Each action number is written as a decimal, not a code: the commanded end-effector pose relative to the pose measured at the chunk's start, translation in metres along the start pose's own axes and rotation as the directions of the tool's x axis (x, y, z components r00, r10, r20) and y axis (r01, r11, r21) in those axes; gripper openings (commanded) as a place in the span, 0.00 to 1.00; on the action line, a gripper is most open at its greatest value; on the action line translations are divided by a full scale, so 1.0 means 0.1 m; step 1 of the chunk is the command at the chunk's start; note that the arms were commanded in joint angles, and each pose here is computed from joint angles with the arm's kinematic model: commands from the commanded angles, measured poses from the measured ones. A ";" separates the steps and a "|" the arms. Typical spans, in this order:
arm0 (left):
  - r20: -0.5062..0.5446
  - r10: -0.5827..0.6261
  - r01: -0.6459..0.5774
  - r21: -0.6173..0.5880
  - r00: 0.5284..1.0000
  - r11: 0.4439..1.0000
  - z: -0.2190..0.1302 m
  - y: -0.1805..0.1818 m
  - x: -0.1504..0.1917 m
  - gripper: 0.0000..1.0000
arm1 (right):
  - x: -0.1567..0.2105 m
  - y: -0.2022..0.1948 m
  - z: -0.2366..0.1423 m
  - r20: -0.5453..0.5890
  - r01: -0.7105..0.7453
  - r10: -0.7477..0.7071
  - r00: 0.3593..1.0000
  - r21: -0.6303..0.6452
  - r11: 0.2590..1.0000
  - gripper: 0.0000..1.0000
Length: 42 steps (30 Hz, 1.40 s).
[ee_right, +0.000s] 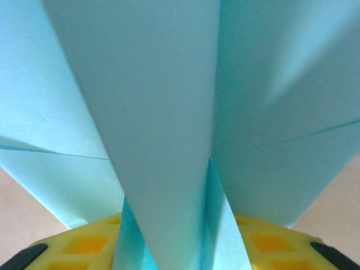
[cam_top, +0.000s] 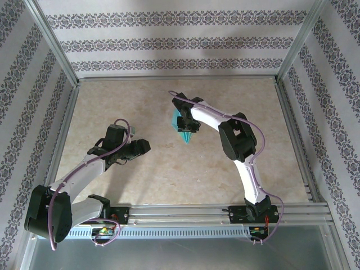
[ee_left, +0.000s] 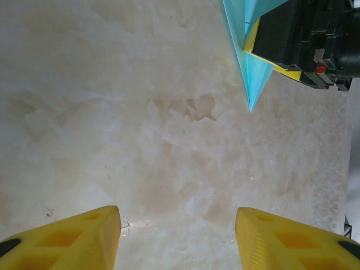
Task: Fold a paper plane with a square sheet of paper (fold left side to right side)
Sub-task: Place the paper plane at the center of the table.
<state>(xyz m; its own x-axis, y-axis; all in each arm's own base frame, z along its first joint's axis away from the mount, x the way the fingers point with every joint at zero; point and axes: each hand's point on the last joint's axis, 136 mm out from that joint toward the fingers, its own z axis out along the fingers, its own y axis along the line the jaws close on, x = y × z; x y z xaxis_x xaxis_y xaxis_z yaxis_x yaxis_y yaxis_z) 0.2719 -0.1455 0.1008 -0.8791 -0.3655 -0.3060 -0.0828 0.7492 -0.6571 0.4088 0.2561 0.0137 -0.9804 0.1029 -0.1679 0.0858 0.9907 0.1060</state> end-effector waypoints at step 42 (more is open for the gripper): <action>0.017 0.001 -0.001 0.001 1.000 1.000 -0.10 -0.10 -0.13 0.57 | -0.04 -0.04 -0.36 0.070 0.000 -0.002 0.998 0.029 1.000 0.44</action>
<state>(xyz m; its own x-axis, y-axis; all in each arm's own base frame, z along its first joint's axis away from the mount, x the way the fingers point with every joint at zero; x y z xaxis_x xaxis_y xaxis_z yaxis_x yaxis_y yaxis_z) 0.2760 -0.1465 0.1059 -0.8791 -0.3656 -0.3058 -0.0832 0.7495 -0.6568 0.4098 0.2525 0.0316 -0.9701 0.1216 -0.2102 0.1037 0.9901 0.0942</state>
